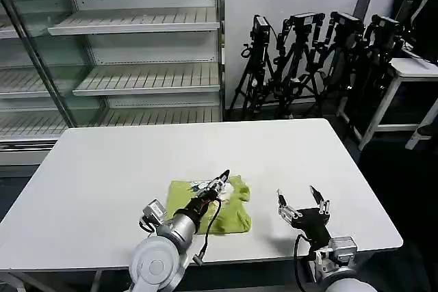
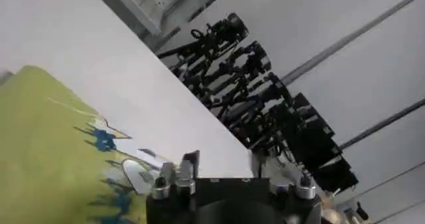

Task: Fold and organize the clothes.

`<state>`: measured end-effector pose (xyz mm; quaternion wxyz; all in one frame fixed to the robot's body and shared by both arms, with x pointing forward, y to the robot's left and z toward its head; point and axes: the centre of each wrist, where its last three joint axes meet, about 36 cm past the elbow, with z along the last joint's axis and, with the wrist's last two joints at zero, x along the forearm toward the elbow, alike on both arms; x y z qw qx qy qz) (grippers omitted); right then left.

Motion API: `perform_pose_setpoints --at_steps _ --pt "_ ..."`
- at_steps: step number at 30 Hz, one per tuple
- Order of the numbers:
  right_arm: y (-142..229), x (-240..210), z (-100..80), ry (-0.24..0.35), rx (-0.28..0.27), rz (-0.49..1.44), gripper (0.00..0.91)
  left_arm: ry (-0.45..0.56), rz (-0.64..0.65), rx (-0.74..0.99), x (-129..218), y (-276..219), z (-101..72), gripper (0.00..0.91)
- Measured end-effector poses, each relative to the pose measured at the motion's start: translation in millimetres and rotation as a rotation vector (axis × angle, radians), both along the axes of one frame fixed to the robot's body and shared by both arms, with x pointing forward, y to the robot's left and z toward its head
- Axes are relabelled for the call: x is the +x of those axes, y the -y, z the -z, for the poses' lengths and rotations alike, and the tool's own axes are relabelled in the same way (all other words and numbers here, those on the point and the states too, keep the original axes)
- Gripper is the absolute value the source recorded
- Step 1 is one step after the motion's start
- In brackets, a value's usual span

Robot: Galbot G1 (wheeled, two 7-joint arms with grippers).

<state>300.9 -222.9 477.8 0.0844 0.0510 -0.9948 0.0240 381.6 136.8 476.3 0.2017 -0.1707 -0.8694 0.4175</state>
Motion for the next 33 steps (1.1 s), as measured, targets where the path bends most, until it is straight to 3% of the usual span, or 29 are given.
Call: perform_pose_setpoints --at_steps 12,25,33 --pt "-2.9 -2.7 -1.9 0.008 0.008 -0.005 0.907 0.032 -0.080 0.105 -21.7 -37.9 -11.4 0.907" --pt "-4.3 -6.0 -1.7 0.007 0.012 -0.005 0.907 -0.018 -0.141 0.388 -31.7 -77.1 7.5 0.907" --pt "-4.4 -10.0 -2.4 0.004 0.019 0.006 0.907 -0.066 -0.122 0.445 -23.1 -79.6 25.9 0.907"
